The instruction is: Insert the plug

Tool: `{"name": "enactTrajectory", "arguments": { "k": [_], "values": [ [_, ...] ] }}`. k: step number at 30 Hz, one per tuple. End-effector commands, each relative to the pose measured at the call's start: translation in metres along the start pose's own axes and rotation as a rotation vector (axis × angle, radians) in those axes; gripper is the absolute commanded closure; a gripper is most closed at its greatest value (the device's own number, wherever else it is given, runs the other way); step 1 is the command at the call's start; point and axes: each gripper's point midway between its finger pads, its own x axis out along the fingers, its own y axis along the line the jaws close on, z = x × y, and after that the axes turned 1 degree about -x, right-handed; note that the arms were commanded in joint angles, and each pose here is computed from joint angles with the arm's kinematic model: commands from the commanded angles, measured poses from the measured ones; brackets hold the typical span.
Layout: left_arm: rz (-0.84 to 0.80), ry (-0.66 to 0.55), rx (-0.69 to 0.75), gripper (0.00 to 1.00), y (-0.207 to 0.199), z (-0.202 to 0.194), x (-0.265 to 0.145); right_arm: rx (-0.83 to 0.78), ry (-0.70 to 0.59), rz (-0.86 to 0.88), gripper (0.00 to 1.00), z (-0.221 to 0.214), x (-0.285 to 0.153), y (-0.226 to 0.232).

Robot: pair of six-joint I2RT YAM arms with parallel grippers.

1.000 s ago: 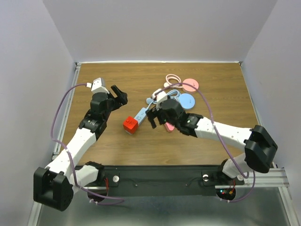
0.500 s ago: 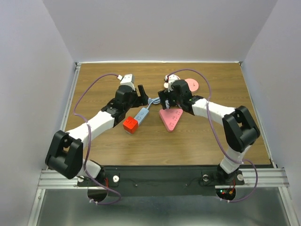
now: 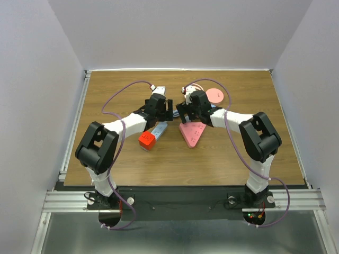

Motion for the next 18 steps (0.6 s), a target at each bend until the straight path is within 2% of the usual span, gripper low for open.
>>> {"name": "enactTrajectory", "arguments": {
  "k": [1,11,13,15,16,17,18],
  "values": [
    [0.011,-0.042,0.049,0.13,-0.009,0.021,0.005,0.037,-0.042,-0.094,0.01,0.009,-0.006,-0.025],
    [0.038,0.042,0.09,0.14,-0.007,-0.005,0.038,0.14,-0.043,-0.169,0.01,0.0,-0.026,-0.047],
    [0.057,0.062,0.102,0.21,-0.003,-0.01,0.042,0.153,-0.052,-0.159,0.01,0.002,-0.029,-0.045],
    [0.075,0.077,0.11,0.32,0.0,-0.016,0.047,0.157,-0.075,-0.143,0.01,0.011,-0.035,-0.043],
    [0.085,0.086,0.113,0.44,0.003,-0.019,0.048,0.162,-0.104,-0.133,0.01,0.022,-0.043,-0.042],
    [0.11,0.091,0.124,0.5,0.008,-0.022,0.051,0.162,-0.118,-0.133,0.01,0.027,-0.047,-0.042],
    [0.12,0.097,0.13,0.61,0.01,-0.024,0.051,0.16,-0.131,-0.129,0.01,0.033,-0.051,-0.042]
  ]
}}
